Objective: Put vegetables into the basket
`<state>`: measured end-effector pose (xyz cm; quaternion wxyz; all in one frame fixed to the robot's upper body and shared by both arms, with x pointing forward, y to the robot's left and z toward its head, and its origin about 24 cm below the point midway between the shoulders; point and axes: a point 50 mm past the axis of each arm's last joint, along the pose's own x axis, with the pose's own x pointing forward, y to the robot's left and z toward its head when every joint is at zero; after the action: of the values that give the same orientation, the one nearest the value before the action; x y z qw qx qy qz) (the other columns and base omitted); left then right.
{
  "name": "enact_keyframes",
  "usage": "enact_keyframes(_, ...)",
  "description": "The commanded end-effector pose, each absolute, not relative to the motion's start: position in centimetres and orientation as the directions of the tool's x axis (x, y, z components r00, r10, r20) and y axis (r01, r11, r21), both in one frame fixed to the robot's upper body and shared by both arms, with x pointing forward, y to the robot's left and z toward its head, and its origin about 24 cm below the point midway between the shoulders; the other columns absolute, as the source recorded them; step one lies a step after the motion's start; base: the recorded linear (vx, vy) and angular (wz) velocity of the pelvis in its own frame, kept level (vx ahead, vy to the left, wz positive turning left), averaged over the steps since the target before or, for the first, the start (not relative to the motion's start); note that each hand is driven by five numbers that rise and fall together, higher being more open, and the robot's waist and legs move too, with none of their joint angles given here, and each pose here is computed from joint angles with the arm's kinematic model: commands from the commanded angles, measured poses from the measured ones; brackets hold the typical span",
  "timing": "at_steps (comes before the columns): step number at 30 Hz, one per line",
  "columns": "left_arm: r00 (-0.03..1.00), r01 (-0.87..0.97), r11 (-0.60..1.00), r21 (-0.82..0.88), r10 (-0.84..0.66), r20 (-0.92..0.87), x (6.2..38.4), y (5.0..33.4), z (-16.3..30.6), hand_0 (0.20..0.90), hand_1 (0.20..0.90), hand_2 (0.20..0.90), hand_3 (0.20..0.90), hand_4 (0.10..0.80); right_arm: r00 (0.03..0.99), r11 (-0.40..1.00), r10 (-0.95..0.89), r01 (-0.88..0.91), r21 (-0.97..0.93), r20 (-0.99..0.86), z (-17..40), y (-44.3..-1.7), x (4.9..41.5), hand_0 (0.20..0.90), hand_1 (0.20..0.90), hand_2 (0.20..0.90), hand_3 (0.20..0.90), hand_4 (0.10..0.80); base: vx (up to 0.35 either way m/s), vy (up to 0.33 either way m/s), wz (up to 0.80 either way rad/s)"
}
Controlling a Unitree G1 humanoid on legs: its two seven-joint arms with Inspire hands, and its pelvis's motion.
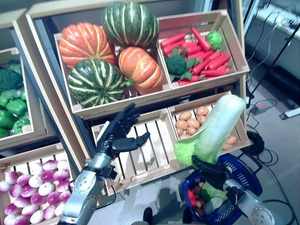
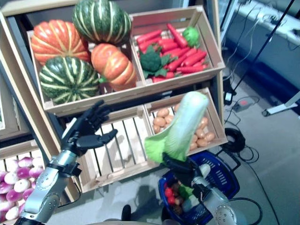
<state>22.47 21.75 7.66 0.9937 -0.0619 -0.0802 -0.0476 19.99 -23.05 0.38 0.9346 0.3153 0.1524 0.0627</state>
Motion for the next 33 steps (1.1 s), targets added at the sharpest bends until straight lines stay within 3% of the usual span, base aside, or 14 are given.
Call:
enact_keyframes(1, 0.860, 0.029, 1.000, -0.009, -0.020, 0.510, 24.7, 22.5, 14.3, 0.900, 0.900, 0.900, 0.900, 0.800, 0.981, 0.720, 0.012, -0.145, 0.679, 0.196, 7.8, -24.1, 24.4, 0.300, 0.300, 0.300, 0.300, 0.400, -0.246, -0.064, 0.00)
enact_keyframes(6, 0.830, -0.022, 1.000, -0.012, 0.025, 0.557, 25.0, 22.4, 14.8, 0.900, 0.900, 0.900, 0.900, 0.800, 0.949, 0.661, -0.200, -0.053, 0.749, 0.244, 8.4, -25.6, 24.6, 0.300, 0.300, 0.300, 0.300, 0.400, -0.161, -0.040, -0.02)
enact_keyframes(11, 0.794, -0.053, 0.997, -0.057, 0.076, 0.603, 25.4, 21.9, 15.4, 0.900, 0.900, 0.900, 0.900, 0.800, 0.855, 0.543, -0.412, -0.048, 0.838, 0.316, 9.4, -26.5, 24.6, 0.300, 0.300, 0.300, 0.300, 0.400, -0.190, -0.045, -0.04)
enact_keyframes(16, 0.753, -0.068, 0.993, -0.094, 0.113, 0.648, 26.2, 20.8, 16.3, 0.900, 0.900, 0.900, 0.900, 0.800, 0.765, 0.385, -0.560, -0.097, 0.918, 0.316, 10.4, -27.0, 25.0, 0.300, 0.300, 0.300, 0.300, 0.400, -0.150, -0.039, 0.00)
enact_keyframes(19, 0.737, -0.065, 0.989, -0.133, 0.138, 0.662, 26.7, 20.1, 16.6, 0.900, 0.900, 0.900, 0.900, 0.800, 0.738, 0.231, -0.636, -0.097, 0.968, 0.225, 9.8, -26.8, 25.4, 0.300, 0.300, 0.300, 0.300, 0.400, -0.143, -0.064, -0.01)
enact_keyframes(33, 0.711, -0.009, 0.991, -0.136, 0.102, 0.696, 28.6, 16.3, 18.3, 0.900, 0.900, 0.900, 0.900, 0.800, 0.801, 0.022, -0.591, 0.134, 0.991, -0.095, 8.7, -26.3, 31.4, 0.300, 0.300, 0.300, 0.300, 0.400, -0.053, -0.035, 0.04)
